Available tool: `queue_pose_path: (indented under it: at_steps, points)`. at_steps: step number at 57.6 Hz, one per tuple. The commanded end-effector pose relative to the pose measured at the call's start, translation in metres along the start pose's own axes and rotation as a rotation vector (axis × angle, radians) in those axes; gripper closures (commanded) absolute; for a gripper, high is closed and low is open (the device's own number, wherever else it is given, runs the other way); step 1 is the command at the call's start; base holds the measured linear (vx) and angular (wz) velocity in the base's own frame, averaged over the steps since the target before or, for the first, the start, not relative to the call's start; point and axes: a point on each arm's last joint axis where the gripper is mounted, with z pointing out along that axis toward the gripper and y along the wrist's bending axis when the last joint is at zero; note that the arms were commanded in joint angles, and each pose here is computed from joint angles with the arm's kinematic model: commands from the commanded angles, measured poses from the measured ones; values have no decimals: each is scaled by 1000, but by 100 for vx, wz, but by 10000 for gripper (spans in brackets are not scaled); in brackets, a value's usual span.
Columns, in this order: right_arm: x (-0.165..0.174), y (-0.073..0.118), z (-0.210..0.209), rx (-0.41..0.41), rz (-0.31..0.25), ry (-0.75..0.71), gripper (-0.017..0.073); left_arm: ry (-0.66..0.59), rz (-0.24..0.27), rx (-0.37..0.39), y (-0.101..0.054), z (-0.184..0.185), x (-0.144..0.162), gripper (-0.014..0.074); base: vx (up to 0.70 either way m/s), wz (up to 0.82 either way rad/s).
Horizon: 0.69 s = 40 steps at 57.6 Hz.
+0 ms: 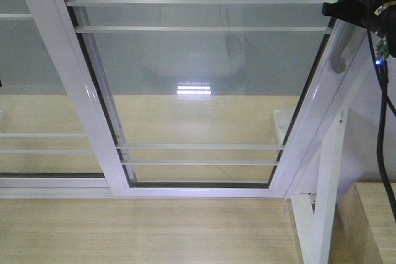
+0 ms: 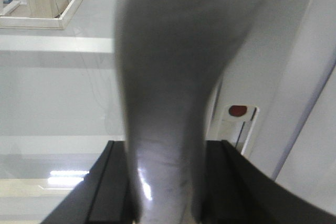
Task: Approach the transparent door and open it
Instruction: 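Reach the right gripper to the silver door handle and grasp it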
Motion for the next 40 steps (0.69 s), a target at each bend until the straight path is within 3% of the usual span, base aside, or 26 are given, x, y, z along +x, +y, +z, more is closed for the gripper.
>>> queue_pose_path:
  at_steps: [1,10,40]
  points:
    - [-40,-3,-14,13,-6,-170,270,-99,-17,15,-3,-7,-14,218,0,0]
    - [-40,4,-14,-2,-9,-170,279,-109,-17,15,-3,-7,-15,218,0,0]
    - [-43,70,-20,-153,-40,-191,278,-128,-17,15,-3,-7,-16,218,0,0]
